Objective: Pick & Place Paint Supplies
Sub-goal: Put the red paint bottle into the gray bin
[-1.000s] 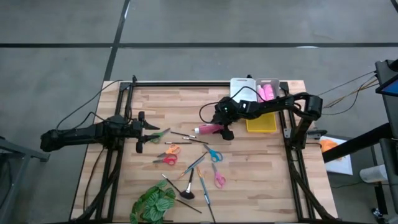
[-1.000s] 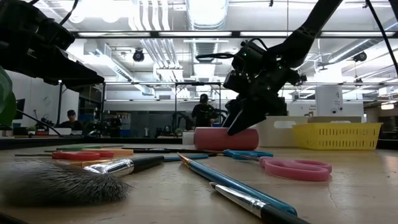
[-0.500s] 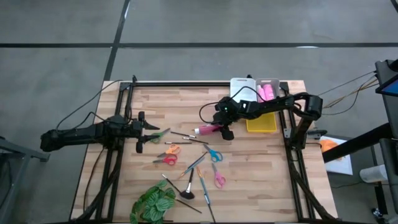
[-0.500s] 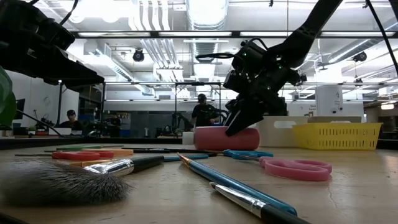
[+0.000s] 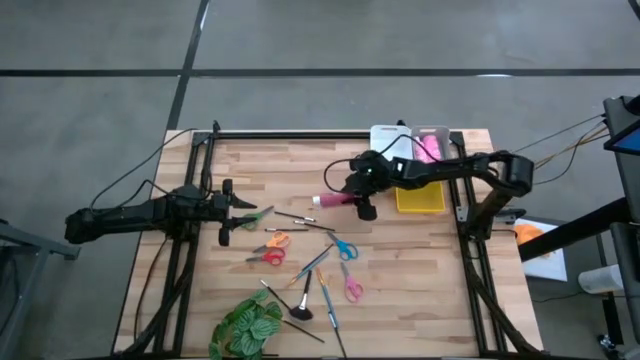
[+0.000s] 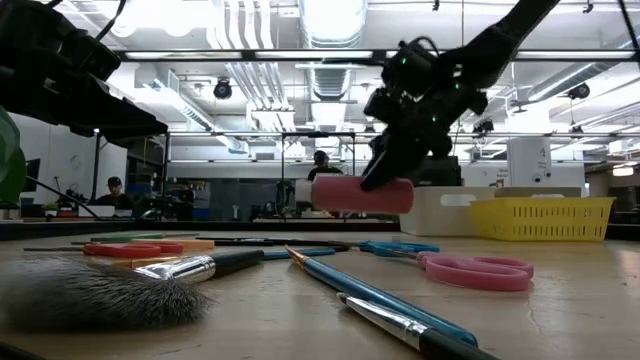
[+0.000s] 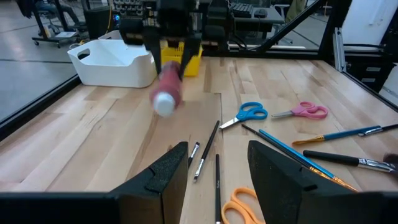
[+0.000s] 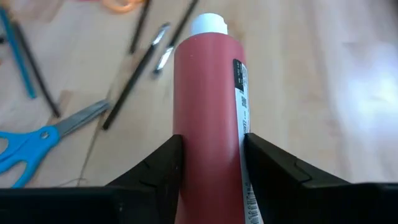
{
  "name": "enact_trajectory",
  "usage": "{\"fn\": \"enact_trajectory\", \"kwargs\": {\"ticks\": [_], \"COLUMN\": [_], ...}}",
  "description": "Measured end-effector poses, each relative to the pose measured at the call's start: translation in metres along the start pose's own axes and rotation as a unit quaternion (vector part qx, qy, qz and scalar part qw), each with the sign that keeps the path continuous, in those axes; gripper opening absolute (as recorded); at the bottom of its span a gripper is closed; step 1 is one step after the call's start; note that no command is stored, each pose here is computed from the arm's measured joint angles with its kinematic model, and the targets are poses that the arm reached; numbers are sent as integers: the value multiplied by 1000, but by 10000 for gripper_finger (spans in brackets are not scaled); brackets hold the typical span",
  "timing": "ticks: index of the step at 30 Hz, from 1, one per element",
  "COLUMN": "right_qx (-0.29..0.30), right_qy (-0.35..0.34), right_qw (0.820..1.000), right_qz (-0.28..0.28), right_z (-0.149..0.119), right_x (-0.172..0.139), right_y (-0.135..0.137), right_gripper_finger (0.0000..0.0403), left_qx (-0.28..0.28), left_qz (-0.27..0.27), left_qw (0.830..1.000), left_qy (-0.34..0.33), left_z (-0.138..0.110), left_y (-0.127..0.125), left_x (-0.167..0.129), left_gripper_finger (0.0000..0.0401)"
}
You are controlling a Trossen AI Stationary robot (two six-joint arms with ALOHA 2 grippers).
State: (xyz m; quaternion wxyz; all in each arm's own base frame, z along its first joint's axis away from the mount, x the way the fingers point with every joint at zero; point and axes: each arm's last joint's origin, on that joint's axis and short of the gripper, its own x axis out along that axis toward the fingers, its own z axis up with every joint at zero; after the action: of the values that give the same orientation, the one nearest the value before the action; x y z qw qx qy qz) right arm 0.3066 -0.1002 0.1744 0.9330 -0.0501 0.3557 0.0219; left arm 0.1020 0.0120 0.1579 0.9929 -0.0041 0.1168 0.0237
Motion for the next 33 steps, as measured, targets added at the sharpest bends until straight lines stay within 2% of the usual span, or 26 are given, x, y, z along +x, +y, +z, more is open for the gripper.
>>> {"fn": "enact_trajectory", "kwargs": {"ticks": [2,6,10,14,18,21,26,28,33], "right_qx": [12,83,155,249,334,375,424,439,461], "right_qy": [1,-17,-39,-50,-31,-11,25,41,70], "right_qw": [999,992,972,929,869,828,771,753,722], "right_qz": [-32,-96,-174,-269,-363,-416,-474,-488,-511], "right_z": [5,15,21,19,6,-6,-24,-31,-44], "right_x": [-12,-39,-72,-107,-140,-159,-179,-184,-186], "right_y": [0,-5,-12,-17,-18,-16,-16,-19,-32], "right_gripper_finger": [154,154,154,154,154,154,154,154,154], "left_qx": [0,0,0,0,0,0,0,0,0], "left_qz": [0,0,0,0,0,0,0,0,0], "left_qw": [1000,1000,1000,1000,1000,1000,1000,1000,1000], "left_qy": [0,0,0,0,0,0,0,0,0], "left_z": [0,0,0,0,0,0,0,0,0], "left_y": [0,0,0,0,0,0,0,0,0], "left_x": [0,0,0,0,0,0,0,0,0], "left_gripper_finger": [169,169,169,169,169,169,169,169,169]}}
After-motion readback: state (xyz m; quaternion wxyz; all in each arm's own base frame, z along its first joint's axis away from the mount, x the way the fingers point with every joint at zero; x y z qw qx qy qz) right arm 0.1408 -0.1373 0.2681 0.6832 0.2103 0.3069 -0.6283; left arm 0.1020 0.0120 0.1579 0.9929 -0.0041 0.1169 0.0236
